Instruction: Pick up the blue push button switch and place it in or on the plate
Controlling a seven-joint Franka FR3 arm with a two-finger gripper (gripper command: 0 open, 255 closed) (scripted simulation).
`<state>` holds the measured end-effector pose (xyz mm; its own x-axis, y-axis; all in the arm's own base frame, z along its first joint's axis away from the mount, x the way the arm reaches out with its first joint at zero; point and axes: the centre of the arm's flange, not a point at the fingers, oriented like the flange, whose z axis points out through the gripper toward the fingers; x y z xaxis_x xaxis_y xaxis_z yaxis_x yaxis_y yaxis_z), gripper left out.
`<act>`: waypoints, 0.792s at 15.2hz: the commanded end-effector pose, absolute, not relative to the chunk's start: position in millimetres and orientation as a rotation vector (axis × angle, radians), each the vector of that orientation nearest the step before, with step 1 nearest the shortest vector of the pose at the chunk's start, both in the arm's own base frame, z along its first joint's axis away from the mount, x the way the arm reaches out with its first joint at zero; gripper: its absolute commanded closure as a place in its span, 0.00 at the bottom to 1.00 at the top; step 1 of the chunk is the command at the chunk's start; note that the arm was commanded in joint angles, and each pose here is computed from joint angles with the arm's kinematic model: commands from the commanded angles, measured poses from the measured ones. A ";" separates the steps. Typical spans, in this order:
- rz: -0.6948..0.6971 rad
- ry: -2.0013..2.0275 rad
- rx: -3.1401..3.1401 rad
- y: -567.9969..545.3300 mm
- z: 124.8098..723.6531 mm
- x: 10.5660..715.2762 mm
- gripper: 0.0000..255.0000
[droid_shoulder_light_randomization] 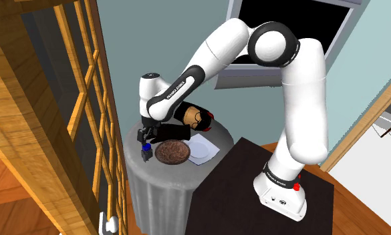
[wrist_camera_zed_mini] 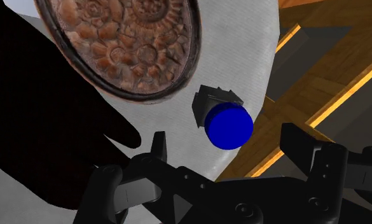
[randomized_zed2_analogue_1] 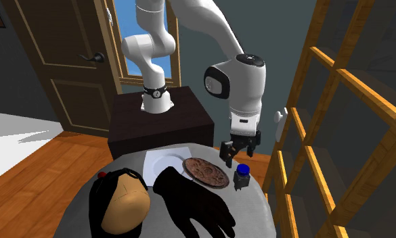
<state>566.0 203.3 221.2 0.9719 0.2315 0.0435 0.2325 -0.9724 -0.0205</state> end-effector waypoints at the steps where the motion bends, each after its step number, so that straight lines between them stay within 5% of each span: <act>1: -0.063 -0.375 -3.091 218.3 197.4 578.9 0.00; 12: -0.062 -0.377 -3.090 221.6 154.8 582.2 0.00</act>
